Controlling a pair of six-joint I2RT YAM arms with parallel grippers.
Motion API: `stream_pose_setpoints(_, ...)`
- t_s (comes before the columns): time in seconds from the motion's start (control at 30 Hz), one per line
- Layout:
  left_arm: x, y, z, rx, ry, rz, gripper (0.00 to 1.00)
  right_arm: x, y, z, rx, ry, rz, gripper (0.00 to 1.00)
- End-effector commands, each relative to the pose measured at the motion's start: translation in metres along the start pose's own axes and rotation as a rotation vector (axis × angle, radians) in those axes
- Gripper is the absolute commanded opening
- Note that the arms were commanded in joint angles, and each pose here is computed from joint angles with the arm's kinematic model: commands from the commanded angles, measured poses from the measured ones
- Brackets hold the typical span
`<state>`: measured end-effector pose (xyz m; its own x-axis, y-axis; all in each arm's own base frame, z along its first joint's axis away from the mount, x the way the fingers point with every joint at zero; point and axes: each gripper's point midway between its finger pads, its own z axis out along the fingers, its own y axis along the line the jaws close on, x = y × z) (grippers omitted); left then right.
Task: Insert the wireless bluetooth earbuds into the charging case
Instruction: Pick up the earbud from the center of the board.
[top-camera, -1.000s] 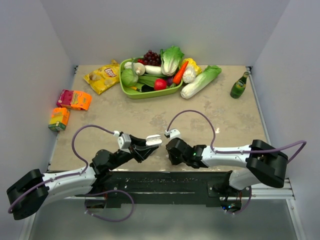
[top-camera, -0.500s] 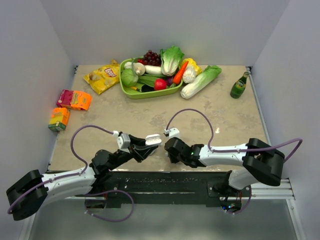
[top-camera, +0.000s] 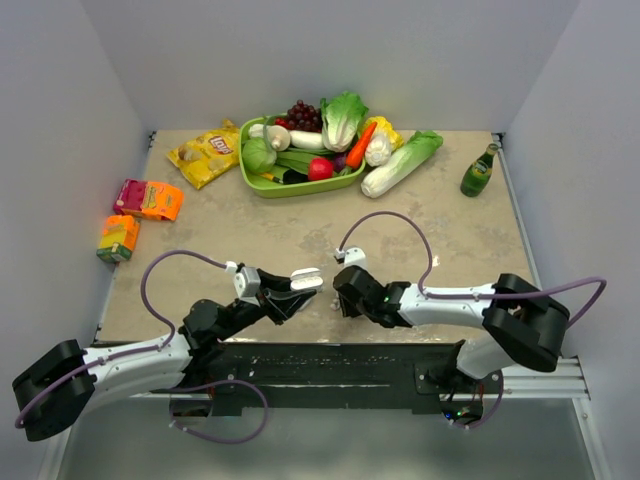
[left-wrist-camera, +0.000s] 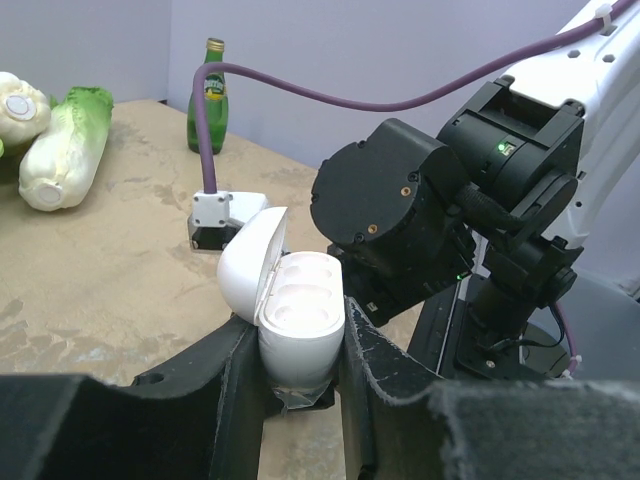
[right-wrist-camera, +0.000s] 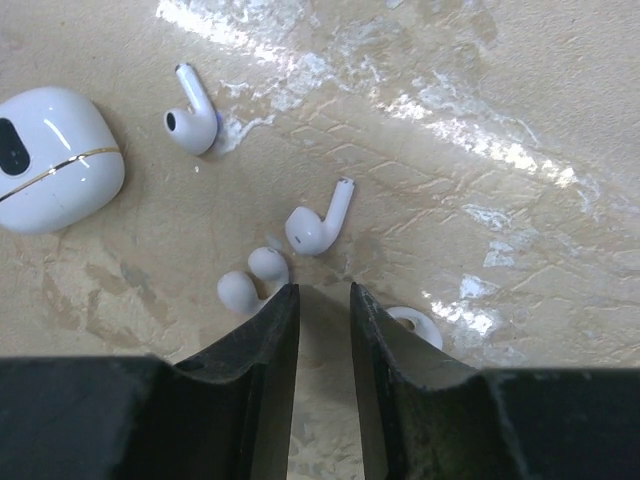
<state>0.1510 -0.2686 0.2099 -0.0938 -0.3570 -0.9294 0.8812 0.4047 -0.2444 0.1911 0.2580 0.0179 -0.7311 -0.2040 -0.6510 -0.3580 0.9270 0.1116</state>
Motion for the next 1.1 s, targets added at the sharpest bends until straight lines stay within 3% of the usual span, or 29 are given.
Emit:
stream_pose_setpoints(0.0,0.037,0.009,-0.029,-0.030,0.065,-0.016,0.00,-0.009,-0.016,0.001,0.045,-0.025,0.038,0.32)
stream_pose_setpoints(0.27,0.037,0.009,-0.030,-0.032,0.060,-0.018,0.00,-0.024,0.010,-0.018,-0.124,-0.099,0.123,0.34)
stream_pose_setpoints(0.43,0.037,0.008,-0.028,-0.027,0.060,-0.024,0.00,-0.023,0.023,-0.019,-0.190,-0.097,0.171,0.40)
stream_pose_setpoints(0.73,0.037,0.009,-0.030,-0.033,0.061,-0.020,0.00,-0.010,0.022,-0.007,-0.168,-0.041,0.156,0.40)
stream_pose_setpoints(1.07,0.037,0.009,-0.030,-0.034,0.063,-0.018,0.00,-0.012,0.015,-0.015,-0.163,-0.072,0.174,0.40)
